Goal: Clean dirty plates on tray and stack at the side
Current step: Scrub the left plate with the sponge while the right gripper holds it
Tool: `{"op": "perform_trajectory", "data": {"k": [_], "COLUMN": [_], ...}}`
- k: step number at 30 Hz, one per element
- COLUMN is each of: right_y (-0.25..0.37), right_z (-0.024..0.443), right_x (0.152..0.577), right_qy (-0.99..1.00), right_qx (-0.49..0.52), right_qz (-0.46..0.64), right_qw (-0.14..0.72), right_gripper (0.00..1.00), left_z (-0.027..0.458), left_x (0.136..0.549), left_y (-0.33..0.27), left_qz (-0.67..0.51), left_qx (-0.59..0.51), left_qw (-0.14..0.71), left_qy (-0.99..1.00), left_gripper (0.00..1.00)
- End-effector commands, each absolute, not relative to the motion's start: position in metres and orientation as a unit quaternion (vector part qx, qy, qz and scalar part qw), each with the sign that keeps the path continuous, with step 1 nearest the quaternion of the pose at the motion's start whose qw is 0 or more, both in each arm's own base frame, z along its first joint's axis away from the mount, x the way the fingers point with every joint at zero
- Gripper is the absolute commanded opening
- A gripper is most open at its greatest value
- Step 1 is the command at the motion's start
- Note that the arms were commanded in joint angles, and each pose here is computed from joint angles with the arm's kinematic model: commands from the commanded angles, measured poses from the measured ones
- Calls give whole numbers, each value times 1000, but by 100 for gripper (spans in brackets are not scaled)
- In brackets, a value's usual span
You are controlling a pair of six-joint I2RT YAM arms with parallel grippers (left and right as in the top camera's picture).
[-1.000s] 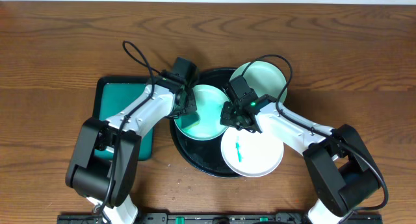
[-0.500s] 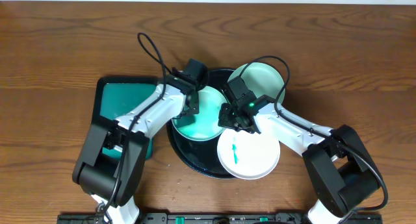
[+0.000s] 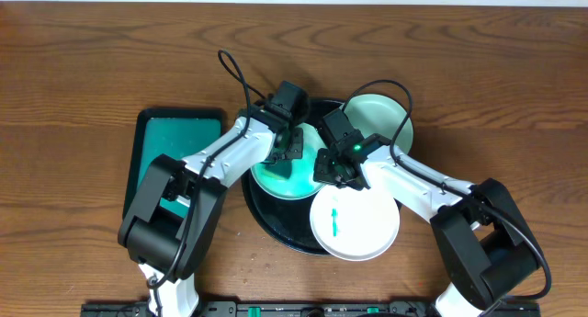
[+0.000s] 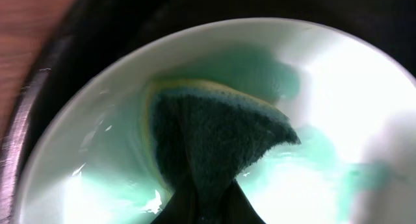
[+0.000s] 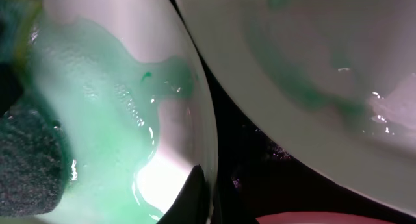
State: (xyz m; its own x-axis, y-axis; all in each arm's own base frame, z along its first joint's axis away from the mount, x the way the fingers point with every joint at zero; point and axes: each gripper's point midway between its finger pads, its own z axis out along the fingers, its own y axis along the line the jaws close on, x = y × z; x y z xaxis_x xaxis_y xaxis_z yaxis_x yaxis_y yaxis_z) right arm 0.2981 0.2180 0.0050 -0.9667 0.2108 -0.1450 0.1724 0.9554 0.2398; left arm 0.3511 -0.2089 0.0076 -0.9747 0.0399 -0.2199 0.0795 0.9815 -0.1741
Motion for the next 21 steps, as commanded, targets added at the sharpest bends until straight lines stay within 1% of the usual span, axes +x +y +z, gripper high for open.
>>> {"op": "perform_trajectory", "data": {"k": [1,13,17,21], "right_y": [207,207,206,205], "right_z": [-9,-9,-9,-10], "right_x": [289,289,287,286], "right_qy": [990,990,990,990], "right_qx": [86,86,88,88], "right_qz": [91,90,88,86], "right_qw": [72,71,68,65], "right_gripper": [1,1,1,1], "left_z": [-16,2,3,15], "left_x": [287,273,271,265], "left_y": [-281,-303,-299,-299], "left_qz": [-270,-348,-349,-390], "left_qx": [89,95,87,80], "left_qw": [-36,-74,-84,-117], "left_qy": [958,929,929,910], "left_gripper": [7,7,7,7]}}
